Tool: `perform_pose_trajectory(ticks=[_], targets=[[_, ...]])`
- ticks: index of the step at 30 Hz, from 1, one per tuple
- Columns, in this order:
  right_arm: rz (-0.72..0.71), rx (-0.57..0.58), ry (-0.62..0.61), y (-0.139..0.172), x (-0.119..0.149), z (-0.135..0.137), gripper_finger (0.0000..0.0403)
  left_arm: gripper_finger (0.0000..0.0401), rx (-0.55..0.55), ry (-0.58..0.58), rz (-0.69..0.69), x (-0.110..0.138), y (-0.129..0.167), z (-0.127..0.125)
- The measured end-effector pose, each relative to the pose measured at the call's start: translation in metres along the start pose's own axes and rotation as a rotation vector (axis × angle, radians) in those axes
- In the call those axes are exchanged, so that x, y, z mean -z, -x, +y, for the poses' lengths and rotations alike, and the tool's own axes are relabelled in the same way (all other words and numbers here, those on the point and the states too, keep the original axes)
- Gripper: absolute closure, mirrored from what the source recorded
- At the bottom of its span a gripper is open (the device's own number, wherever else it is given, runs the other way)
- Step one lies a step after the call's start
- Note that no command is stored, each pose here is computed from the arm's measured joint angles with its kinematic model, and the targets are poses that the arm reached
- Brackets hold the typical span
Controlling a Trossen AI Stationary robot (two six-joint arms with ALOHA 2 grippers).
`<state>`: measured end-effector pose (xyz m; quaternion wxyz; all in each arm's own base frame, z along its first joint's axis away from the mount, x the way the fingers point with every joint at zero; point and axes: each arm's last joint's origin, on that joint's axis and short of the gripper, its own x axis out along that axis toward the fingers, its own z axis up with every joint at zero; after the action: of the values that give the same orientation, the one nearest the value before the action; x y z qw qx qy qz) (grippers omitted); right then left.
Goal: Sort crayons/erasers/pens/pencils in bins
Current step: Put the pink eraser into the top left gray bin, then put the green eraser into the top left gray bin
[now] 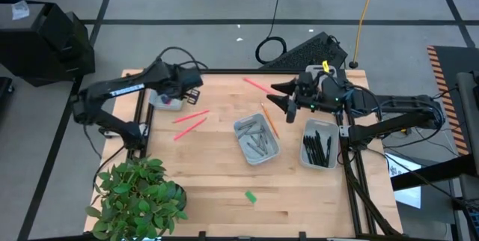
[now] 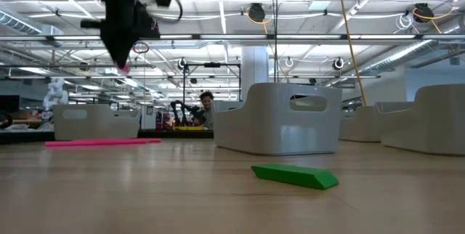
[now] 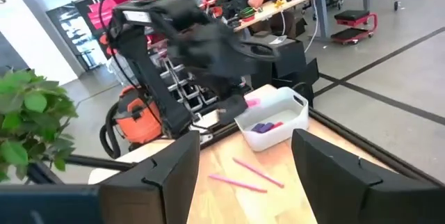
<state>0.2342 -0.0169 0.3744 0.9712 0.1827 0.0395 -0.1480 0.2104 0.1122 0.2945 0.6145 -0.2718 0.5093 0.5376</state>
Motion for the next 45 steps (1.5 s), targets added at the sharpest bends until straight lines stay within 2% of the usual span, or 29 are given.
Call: perform_pose_trajectory(ticks=[5, 12, 16, 22, 25, 30, 34, 37, 41, 45], targets=[[0.012, -0.032, -0.026, 0.014, 0.010, 0.001, 0.0184, 0.0378, 0.055, 0.138, 0.108, -0.009, -0.050, 0.015], [0.042, -0.066, -0.089, 0.028, 0.029, -0.001, 0.0184, 0.0378, -0.022, 0.287, 0.151, -0.011, -0.101, 0.045], [0.082, -0.060, -0.122, 0.027, 0.043, -0.004, 0.0184, 0.0377, -0.034, 0.338, 0.153, -0.016, -0.120, 0.056], [0.158, -0.080, -0.090, 0.019, 0.061, 0.003, 0.0183, 0.0374, -0.065, 0.358, 0.205, -0.021, -0.141, 0.065], [0.185, -0.096, -0.065, 0.016, 0.068, 0.009, 0.0184, 0.0353, -0.084, 0.372, 0.241, -0.022, -0.151, 0.066], [0.214, -0.122, -0.089, 0.017, 0.074, 0.017, 0.0184, 0.0282, -0.094, 0.352, 0.280, -0.023, -0.165, 0.062], [0.224, -0.142, -0.096, 0.019, 0.076, 0.022, 0.0184, 0.0232, -0.091, 0.334, 0.281, -0.022, -0.164, 0.062], [0.231, -0.155, -0.084, 0.020, 0.077, 0.025, 0.0184, 0.0215, -0.073, 0.321, 0.260, -0.020, -0.149, 0.063], [0.261, -0.152, -0.037, 0.020, 0.082, 0.025, 0.0184, 0.0211, -0.003, 0.304, 0.143, -0.012, -0.110, 0.060], [0.291, -0.158, 0.017, 0.017, 0.087, 0.027, 0.0184, 0.0210, 0.138, 0.266, -0.019, 0.007, -0.061, 0.049]])
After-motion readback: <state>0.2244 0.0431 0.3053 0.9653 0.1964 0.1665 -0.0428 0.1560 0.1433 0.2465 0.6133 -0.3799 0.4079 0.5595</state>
